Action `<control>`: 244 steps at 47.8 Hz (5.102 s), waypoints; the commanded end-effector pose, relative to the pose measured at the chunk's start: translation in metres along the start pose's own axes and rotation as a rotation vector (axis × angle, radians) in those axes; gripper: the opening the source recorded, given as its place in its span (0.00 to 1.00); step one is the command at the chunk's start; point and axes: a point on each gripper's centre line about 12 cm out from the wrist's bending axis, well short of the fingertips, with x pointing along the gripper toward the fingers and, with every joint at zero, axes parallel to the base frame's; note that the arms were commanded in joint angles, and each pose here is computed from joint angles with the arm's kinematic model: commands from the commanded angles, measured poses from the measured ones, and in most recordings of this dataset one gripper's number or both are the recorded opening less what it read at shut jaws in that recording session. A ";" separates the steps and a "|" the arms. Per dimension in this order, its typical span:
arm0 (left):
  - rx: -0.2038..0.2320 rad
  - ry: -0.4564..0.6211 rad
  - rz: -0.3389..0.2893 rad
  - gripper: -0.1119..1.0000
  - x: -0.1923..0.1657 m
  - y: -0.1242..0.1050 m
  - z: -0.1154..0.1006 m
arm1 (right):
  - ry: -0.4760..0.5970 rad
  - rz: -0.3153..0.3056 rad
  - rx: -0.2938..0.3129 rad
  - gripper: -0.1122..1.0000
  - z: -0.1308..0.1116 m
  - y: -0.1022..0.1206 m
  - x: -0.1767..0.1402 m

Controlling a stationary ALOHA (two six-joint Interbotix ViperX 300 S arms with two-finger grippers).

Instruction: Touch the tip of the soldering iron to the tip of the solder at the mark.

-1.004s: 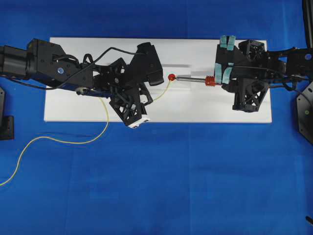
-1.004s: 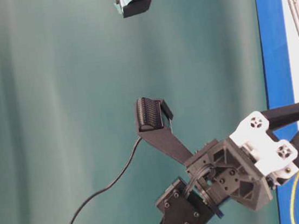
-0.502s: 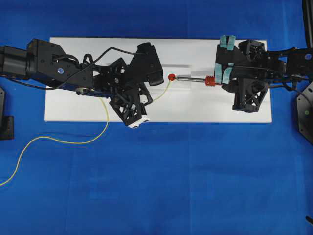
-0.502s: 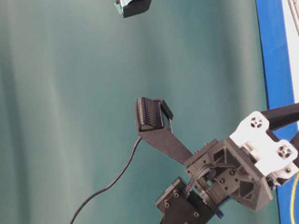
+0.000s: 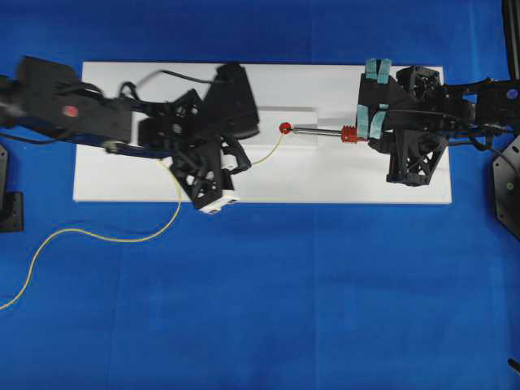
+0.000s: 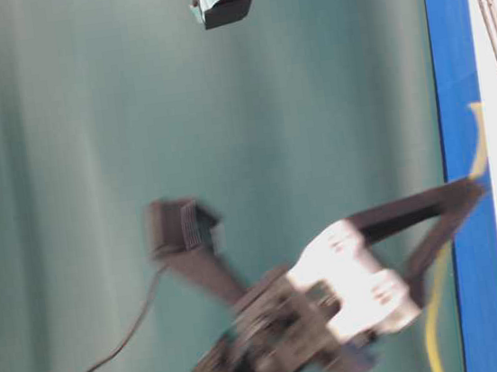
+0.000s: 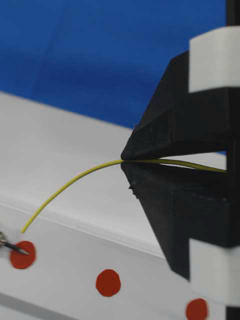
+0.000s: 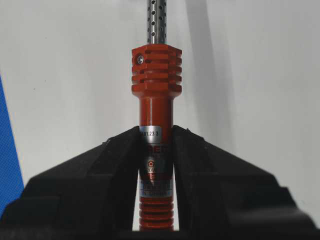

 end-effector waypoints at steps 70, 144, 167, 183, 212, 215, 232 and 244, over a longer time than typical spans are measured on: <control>0.071 -0.146 -0.163 0.12 -0.074 -0.040 -0.036 | -0.320 0.140 0.111 0.16 -0.011 0.025 -0.086; 0.278 0.013 -0.388 0.20 -0.009 -0.125 -0.164 | -0.167 0.452 -0.132 0.61 -0.054 0.183 0.027; 0.297 -0.050 -0.384 0.83 -0.079 -0.122 -0.104 | -0.225 0.388 -0.207 0.88 -0.003 0.160 -0.061; 0.343 -0.242 -0.281 0.82 -0.125 -0.060 -0.074 | -0.441 0.213 -0.236 0.87 0.006 0.084 -0.133; 0.283 -0.501 -0.222 0.81 -0.171 0.005 -0.122 | -0.608 0.106 -0.115 0.86 -0.053 0.020 -0.127; 0.282 -0.505 -0.222 0.80 -0.172 0.007 -0.124 | -0.614 0.126 -0.107 0.84 -0.054 0.022 -0.121; 0.284 -0.484 -0.218 0.80 -0.169 0.009 -0.132 | -0.610 0.168 -0.067 0.79 -0.053 0.027 -0.106; 0.284 -0.492 -0.220 0.80 -0.169 0.009 -0.132 | -0.617 0.168 -0.068 0.79 -0.053 0.026 -0.108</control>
